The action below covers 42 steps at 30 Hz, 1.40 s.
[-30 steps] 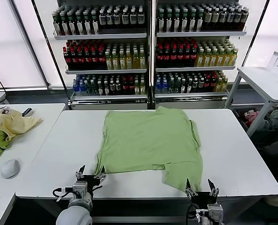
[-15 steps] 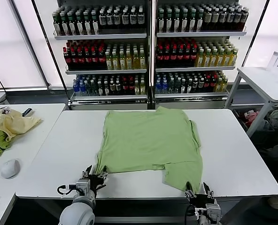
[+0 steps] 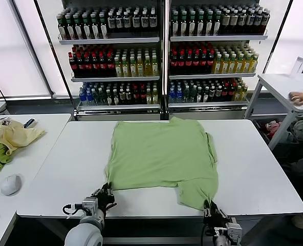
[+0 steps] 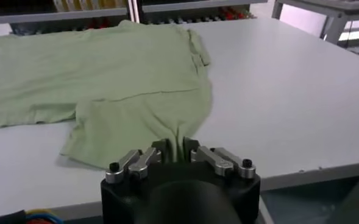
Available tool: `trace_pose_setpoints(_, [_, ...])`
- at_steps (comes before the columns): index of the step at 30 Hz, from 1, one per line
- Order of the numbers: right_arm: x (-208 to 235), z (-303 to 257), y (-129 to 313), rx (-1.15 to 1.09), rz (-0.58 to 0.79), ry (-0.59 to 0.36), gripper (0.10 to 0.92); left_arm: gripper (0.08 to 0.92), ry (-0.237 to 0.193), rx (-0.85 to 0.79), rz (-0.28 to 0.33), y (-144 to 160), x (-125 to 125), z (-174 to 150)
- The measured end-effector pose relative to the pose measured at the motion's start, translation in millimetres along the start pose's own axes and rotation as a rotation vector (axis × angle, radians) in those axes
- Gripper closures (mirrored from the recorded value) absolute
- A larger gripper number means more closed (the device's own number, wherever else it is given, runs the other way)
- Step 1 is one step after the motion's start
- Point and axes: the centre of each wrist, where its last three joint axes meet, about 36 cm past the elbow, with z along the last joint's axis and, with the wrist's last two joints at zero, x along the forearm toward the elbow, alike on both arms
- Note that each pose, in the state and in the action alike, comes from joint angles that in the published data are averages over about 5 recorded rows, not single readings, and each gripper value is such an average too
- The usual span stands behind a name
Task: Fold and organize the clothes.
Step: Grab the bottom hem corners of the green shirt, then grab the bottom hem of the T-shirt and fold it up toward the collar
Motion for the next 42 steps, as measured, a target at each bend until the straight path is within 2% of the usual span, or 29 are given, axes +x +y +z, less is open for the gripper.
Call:
trace_pose_setpoints(4, [-0.1, -10.8, -8.3, 0.003, -0.012, -0.084, 0.903, 0.89, -0.034, 0.008, 0.004, 1.1, 4.3, -0.5])
trace_pose_setpoints(12, [-10.5, -32.8, -28.1, 0.02, -0.019, -0.222, 0.903, 0.89, -0.161, 0.02, 0.011, 10.7, 13.9, -18.7])
trace_pose_setpoints(20, [-40.2, -55.5, -40.4, 0.052, -0.028, -0.312, 0.903, 0.89, -0.226, 0.015, 0.046, 20.3, 10.9, -34.2])
trace_pose_setpoints(27, [-80.2, -71.7, -43.4, 0.095, -0.043, -0.348, 0.903, 0.89, -0.254, -0.007, 0.057, 18.9, -11.0, -46.5])
trace_pose_setpoints(42, [-156.7, -90.6, -33.3, 0.192, -0.057, -0.346, 0.903, 0.89, -0.251, -0.083, 0.03, 2.4, -84.6, -65.1])
